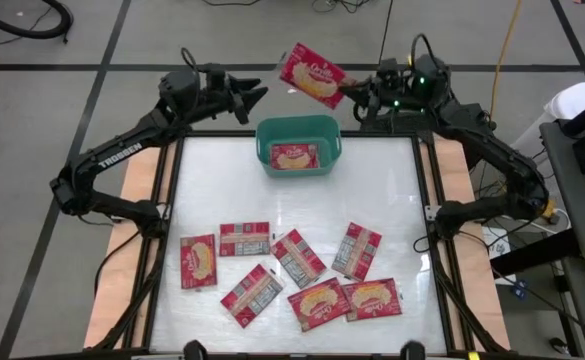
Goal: Sort popcorn bags into baskets
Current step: Put the red popcorn pack into the green bin
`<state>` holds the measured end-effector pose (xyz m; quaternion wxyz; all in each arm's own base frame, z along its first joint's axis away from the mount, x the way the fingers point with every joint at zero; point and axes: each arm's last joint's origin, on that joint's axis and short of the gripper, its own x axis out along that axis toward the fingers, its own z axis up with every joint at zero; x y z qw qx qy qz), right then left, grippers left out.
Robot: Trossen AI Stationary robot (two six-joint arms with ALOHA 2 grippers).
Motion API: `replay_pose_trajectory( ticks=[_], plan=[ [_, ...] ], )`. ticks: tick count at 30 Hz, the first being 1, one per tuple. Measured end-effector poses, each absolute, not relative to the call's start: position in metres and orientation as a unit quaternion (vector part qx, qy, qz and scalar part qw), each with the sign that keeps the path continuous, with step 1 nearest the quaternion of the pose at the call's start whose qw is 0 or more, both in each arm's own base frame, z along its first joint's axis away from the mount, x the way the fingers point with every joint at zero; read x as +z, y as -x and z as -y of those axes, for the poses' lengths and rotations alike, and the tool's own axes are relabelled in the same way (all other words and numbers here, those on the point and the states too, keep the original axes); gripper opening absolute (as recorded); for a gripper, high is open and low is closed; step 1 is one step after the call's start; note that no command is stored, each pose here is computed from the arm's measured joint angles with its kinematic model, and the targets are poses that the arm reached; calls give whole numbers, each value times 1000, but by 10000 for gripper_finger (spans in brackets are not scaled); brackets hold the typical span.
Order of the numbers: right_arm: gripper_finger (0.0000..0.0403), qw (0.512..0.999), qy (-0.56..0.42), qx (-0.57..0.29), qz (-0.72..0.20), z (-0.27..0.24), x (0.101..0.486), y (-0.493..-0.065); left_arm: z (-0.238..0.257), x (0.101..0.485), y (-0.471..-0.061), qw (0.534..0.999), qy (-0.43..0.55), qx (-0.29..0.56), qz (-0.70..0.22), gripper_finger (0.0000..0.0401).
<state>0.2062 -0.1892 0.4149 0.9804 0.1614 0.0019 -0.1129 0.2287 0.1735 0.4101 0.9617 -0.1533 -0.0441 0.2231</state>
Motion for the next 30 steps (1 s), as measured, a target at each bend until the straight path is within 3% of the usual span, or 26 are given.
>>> replay_pose_trajectory(
  ticks=[15,23,30],
  plan=[
    [2,968,-242,-36,-48,252,380,-213,-176,368,-213,903,271,300,-145,156],
    [2,966,-241,5,-91,267,343,-234,-157,344,-208,858,310,296,-283,123],
    [3,953,-265,19,-142,275,302,-259,-143,321,-208,832,298,296,-362,117]
  ],
)
